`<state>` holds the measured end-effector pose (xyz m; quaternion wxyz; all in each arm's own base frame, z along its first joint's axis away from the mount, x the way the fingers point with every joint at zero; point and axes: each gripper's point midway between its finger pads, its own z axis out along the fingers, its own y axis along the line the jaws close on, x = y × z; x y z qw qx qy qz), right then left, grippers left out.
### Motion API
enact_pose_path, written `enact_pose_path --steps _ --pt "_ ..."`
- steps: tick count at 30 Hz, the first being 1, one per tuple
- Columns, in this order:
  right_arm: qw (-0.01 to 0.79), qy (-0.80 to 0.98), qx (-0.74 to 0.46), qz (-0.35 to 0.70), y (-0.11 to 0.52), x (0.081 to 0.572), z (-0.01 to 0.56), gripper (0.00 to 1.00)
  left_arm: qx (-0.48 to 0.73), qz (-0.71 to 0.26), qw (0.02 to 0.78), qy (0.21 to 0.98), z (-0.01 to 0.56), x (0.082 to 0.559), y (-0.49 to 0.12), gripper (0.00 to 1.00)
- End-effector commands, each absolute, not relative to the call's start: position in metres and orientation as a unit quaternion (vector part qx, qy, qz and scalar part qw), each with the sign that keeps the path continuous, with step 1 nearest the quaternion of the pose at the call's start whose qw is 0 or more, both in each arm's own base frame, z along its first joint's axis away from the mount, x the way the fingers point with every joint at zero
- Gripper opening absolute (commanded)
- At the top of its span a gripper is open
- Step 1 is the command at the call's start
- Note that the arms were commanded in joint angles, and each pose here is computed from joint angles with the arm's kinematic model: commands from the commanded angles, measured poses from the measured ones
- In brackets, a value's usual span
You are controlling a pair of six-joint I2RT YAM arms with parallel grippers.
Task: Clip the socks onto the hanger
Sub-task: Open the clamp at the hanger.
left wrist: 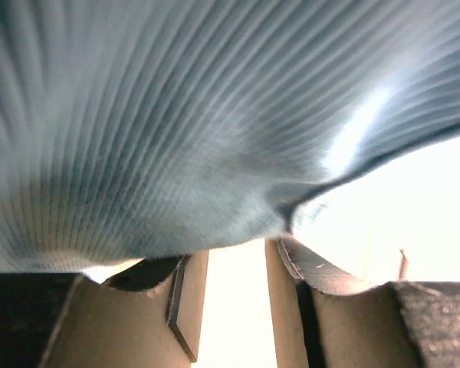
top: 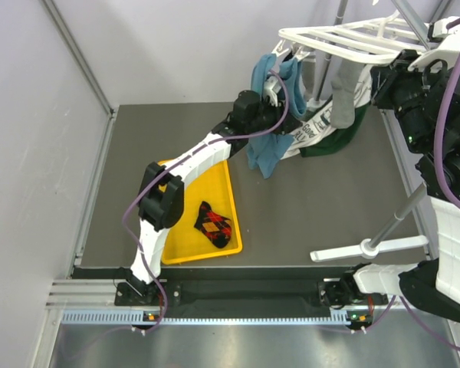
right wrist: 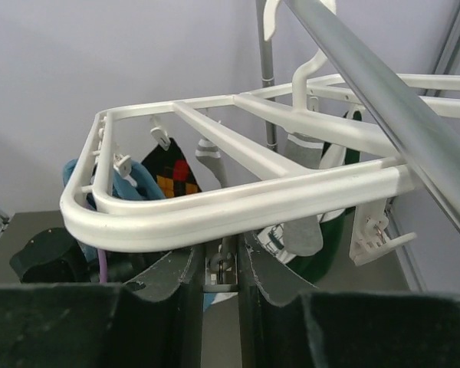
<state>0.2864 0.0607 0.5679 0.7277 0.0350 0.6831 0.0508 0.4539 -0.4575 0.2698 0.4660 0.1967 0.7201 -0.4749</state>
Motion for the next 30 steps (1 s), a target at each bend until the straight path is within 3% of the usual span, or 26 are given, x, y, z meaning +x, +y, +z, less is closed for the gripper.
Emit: enact_pose_path --steps 1,5,12,14,18,25,30 --pt "0.741 0.665 0.027 0.086 0.067 0.277 0.581 0.06 0.253 -0.532 0.483 0.648 0.339 0.413 -0.446 0.41" --pt "0.733 0.672 0.011 0.104 0.073 0.27 0.576 0.0 0.297 -0.568 0.495 0.586 0.384 0.367 -0.43 0.43" --pt "0.73 0.672 -0.002 0.121 0.077 0.26 0.573 0.0 0.359 -0.637 0.455 0.507 0.45 0.301 -0.41 0.46" --pt "0.732 0.669 -0.007 0.128 0.079 0.257 0.575 0.0 0.368 -0.662 0.482 0.44 0.485 0.278 -0.4 0.47" --pt "0.736 0.661 -0.012 0.143 0.08 0.248 0.58 0.0 0.355 -0.723 0.459 0.375 0.52 0.243 -0.398 0.49" --pt "0.735 0.662 -0.014 0.146 0.08 0.244 0.578 0.0 0.318 -0.764 0.445 0.341 0.54 0.238 -0.426 0.5" --pt "0.738 0.662 -0.008 0.129 0.072 0.243 0.577 0.0 0.304 -0.775 0.417 0.366 0.502 0.232 -0.436 0.48"
